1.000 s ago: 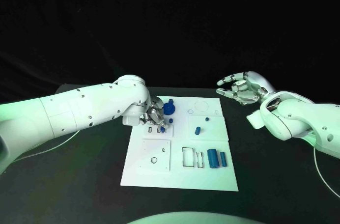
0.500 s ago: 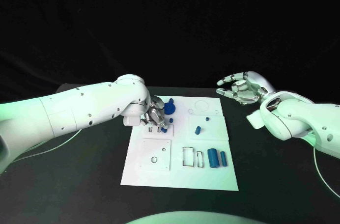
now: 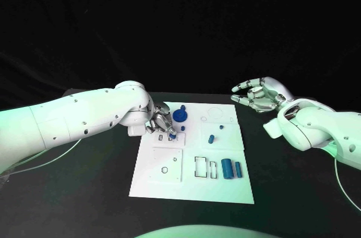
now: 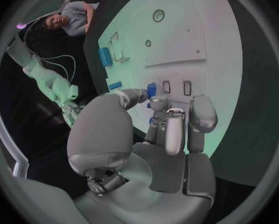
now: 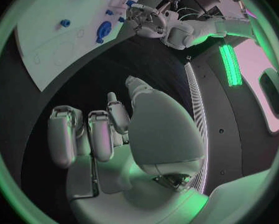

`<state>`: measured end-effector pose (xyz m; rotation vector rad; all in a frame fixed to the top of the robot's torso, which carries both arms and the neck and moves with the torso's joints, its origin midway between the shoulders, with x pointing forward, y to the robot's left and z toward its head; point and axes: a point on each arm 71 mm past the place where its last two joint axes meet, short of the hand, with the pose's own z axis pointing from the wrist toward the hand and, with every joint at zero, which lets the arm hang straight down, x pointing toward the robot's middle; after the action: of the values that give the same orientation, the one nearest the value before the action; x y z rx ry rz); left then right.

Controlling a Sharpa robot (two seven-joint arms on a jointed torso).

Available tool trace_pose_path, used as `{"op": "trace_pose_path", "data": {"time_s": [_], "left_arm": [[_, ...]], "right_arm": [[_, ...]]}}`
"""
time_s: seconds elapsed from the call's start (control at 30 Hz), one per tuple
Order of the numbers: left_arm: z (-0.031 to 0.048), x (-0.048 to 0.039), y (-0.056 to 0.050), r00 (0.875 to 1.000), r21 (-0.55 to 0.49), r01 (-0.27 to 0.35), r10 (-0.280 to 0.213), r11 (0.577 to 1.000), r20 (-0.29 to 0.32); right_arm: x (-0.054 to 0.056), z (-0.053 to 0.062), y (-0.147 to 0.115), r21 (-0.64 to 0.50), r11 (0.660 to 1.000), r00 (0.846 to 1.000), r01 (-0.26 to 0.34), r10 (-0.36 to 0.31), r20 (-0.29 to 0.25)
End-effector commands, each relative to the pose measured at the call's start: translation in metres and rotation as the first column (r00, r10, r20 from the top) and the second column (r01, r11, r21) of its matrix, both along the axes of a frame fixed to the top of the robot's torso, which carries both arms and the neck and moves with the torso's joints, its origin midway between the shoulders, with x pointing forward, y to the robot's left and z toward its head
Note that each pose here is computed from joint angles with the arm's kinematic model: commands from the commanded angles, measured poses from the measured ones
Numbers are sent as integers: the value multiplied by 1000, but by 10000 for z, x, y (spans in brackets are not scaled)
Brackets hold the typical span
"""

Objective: Assemble the parts on the task board

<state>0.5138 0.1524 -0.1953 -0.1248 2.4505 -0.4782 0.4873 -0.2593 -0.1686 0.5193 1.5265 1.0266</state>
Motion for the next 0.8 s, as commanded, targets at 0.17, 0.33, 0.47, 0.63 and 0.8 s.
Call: {"op": "trace_pose_path", "data": {"time_s": [0.17, 0.33, 0.47, 0.63, 0.8], "left_arm": [[-1, -69, 93, 985, -116, -120, 133, 986, 111], [-50, -123, 113, 977, -134, -143, 161, 981, 139], [-87, -152, 113, 975, -124, -139, 158, 982, 156], [-117, -170, 102, 974, -91, -119, 134, 989, 181], [-145, -178, 102, 976, -67, -105, 115, 992, 183]], "right_arm": [[-8, 8, -39, -1, 1000, 1000, 5, -5, 14], [-7, 8, -64, -2, 1000, 1000, 11, -11, 15], [-7, 6, -66, -4, 1000, 1000, 9, -9, 15], [-8, 3, -61, -11, 1000, 1000, 5, -5, 16], [-9, 2, -58, -14, 1000, 1000, 4, -4, 17]]}}
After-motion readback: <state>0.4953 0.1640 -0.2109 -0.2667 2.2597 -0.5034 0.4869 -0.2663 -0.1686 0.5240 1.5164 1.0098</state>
